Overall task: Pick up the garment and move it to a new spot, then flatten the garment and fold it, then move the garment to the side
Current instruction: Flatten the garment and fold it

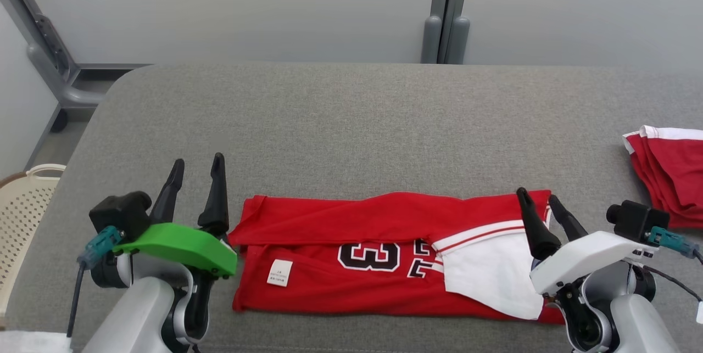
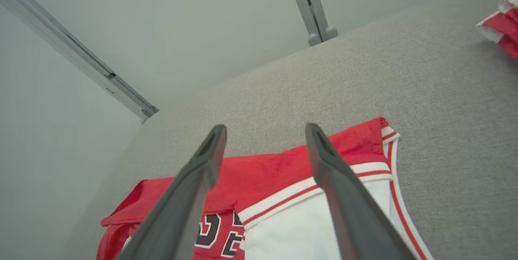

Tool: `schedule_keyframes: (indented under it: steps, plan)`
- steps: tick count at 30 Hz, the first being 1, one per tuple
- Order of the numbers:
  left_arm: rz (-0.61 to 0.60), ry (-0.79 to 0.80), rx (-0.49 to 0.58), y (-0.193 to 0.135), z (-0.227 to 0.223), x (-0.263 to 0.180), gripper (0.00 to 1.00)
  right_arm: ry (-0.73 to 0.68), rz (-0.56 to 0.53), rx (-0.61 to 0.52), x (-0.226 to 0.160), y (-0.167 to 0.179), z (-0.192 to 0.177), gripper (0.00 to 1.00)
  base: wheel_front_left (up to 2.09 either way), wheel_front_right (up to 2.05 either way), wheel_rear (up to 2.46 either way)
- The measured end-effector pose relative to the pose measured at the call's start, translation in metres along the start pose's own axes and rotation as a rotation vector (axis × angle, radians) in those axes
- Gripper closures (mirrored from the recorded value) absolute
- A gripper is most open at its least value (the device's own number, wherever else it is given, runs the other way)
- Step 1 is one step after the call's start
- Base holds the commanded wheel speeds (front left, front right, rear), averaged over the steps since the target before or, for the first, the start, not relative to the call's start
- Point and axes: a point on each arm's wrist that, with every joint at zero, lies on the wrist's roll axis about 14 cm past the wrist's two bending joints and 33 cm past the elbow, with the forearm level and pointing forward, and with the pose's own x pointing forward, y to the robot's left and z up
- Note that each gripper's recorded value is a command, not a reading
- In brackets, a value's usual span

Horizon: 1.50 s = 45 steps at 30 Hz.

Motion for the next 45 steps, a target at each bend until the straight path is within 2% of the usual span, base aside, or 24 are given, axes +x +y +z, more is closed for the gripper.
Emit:
schedule_keyframes:
  steps: [6, 11, 14, 16, 21, 34, 45]
  plan:
    - [-0.024, -0.013, -0.043, -0.001, -0.005, -0.019, 0.0, -0.119, -0.009, -0.016, 0.001, -0.002, 0.01, 0.0, 0.0, 0.0, 0.0]
    - [-0.014, -0.012, -0.066, 0.005, -0.012, -0.036, 0.0, -0.134, -0.019, -0.055, 0.001, -0.004, 0.004, 0.0, 0.0, 0.0, 0.0]
    - [-0.001, -0.008, -0.042, 0.011, -0.017, -0.045, 0.0, -0.147, -0.025, -0.08, 0.001, -0.006, 0.004, 0.0, 0.0, 0.0, 0.0]
    - [-0.003, -0.015, 0.0, 0.012, -0.017, -0.05, 0.0, -0.146, -0.029, -0.085, 0.001, -0.007, 0.002, 0.0, 0.0, 0.0, 0.0]
    - [0.023, 0.048, 0.01, 0.016, -0.042, -0.069, 0.0, -0.125, -0.034, -0.088, 0.002, -0.01, -0.007, 0.0, 0.0, 0.0, 0.0]
    - [0.04, 0.068, 0.062, 0.022, -0.049, -0.073, 0.0, -0.093, -0.059, -0.233, -0.001, -0.019, -0.01, 0.0, 0.0, 0.0, 0.0]
    - [0.029, 0.079, 0.086, 0.019, -0.05, -0.071, 0.0, -0.074, -0.073, -0.24, -0.004, -0.024, -0.009, 0.0, 0.0, 0.0, 0.0]
